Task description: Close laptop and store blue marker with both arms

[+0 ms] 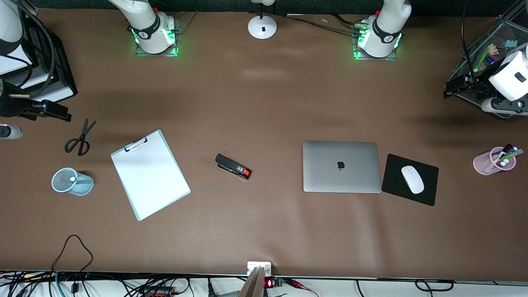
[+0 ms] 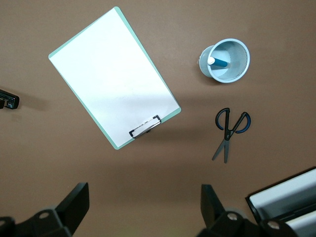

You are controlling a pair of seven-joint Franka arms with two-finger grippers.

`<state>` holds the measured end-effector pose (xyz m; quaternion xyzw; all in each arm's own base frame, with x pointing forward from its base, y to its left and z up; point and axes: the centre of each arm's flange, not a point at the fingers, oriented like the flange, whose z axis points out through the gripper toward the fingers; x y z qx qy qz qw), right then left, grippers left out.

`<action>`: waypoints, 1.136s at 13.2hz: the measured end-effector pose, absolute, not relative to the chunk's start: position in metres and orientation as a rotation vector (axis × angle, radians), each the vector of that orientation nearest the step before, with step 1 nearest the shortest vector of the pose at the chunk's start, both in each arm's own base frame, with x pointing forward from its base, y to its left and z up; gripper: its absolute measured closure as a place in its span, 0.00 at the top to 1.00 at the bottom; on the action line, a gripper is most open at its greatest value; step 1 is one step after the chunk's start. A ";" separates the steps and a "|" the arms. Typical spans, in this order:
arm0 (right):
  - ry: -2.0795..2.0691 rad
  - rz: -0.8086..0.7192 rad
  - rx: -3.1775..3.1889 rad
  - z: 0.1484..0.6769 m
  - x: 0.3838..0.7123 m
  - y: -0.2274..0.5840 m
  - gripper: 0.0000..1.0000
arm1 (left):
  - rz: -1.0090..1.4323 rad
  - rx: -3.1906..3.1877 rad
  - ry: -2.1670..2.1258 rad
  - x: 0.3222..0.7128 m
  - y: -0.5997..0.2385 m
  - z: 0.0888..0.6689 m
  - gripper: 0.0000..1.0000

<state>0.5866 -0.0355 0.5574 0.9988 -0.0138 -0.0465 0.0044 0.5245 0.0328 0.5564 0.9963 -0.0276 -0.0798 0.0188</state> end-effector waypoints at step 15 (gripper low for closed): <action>-0.026 -0.068 3.138 0.585 0.573 -0.031 1.00 | -0.251 3.091 -0.089 0.524 0.034 0.556 1.00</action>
